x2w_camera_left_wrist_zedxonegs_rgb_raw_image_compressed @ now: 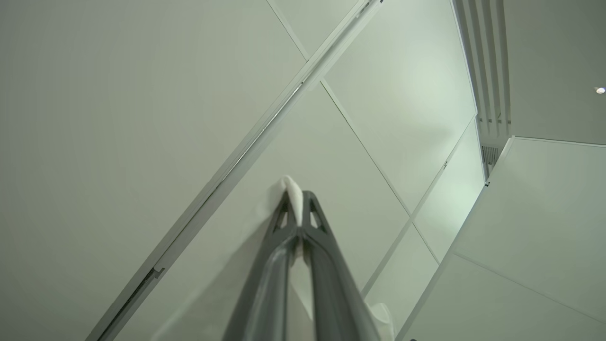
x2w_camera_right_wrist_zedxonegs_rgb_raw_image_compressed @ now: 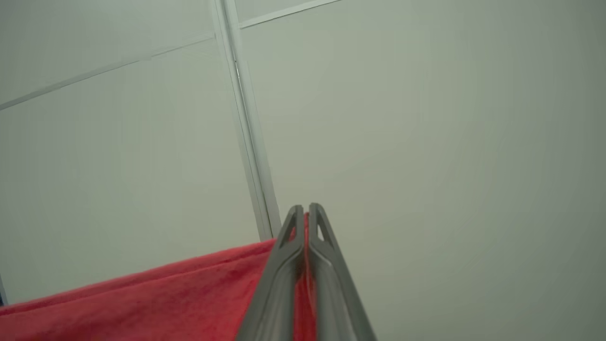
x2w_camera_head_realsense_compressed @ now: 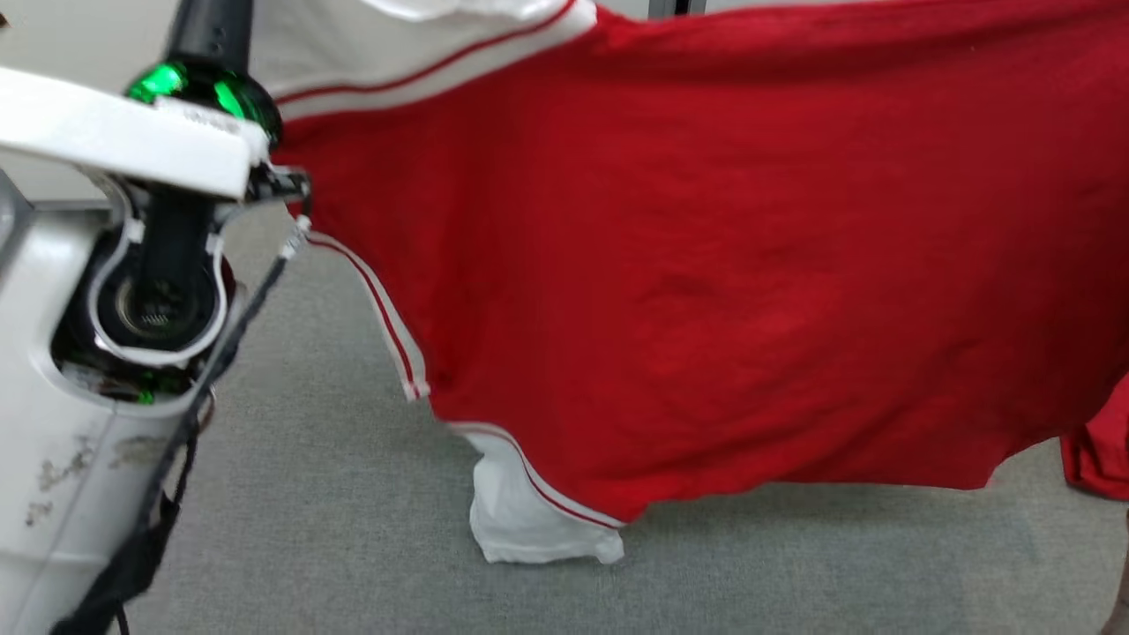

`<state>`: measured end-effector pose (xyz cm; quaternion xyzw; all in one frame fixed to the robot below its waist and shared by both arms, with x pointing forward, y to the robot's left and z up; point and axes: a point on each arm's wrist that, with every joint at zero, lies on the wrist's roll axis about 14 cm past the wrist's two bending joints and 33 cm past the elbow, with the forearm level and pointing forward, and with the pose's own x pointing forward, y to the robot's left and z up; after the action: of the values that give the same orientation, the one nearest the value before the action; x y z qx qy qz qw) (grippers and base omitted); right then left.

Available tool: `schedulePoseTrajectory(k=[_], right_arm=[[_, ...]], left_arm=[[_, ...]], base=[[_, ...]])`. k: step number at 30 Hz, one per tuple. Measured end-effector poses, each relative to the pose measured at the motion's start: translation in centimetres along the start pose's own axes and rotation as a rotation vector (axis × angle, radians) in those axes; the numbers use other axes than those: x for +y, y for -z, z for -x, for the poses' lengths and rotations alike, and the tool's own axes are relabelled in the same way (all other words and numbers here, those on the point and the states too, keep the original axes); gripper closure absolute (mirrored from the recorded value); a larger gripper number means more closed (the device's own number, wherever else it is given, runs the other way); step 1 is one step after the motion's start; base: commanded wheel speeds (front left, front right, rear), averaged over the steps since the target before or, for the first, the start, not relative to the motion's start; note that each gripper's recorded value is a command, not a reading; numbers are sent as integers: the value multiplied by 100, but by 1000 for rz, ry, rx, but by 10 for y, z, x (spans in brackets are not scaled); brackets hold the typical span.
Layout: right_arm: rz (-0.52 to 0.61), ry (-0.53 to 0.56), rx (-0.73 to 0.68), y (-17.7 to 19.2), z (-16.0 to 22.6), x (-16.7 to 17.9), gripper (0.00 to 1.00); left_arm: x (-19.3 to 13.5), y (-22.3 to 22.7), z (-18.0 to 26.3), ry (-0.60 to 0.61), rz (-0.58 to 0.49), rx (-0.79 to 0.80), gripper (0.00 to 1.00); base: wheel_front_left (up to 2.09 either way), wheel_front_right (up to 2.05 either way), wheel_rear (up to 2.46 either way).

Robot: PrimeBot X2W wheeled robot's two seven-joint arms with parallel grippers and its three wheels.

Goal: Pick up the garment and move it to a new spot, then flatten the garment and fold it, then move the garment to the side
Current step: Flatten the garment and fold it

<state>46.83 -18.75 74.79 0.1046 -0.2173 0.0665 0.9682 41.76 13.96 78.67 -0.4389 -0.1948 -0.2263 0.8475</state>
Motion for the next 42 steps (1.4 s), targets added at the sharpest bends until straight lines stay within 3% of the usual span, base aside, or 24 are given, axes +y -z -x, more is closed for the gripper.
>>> schedulePoseTrajectory(k=[10,13,18,21,26,29,33,36,42], right_arm=[[27,23,45,49,-107,-18,100],[59,29,11,78,-153,-25,100],[56,44,-29,127,-185,-37,100],[42,48,8,171,-185,-41,100],[18,42,86,223,-175,-40,100],[-22,67,183,263,-152,-45,100],[-28,72,261,289,-131,-46,100],[-36,79,371,316,-97,-44,100],[-46,81,472,325,-54,-40,100]], left_arm=[[57,-1,-118,-29,-136,-13,100],[95,3,-164,-49,-231,-47,100],[157,27,-188,-85,-324,-57,100],[196,48,-183,-116,-359,-22,100],[232,65,-166,-160,-397,33,100],[259,74,-141,-219,-434,83,100],[274,86,-116,-253,-479,141,100],[292,109,-69,-310,-519,248,100],[297,121,0,-356,-577,372,100]], base=[[0,0,0],[0,0,0],[0,0,0],[0,0,0],[0,0,0],[0,0,0],[0,0,0],[0,0,0],[0,0,0]])
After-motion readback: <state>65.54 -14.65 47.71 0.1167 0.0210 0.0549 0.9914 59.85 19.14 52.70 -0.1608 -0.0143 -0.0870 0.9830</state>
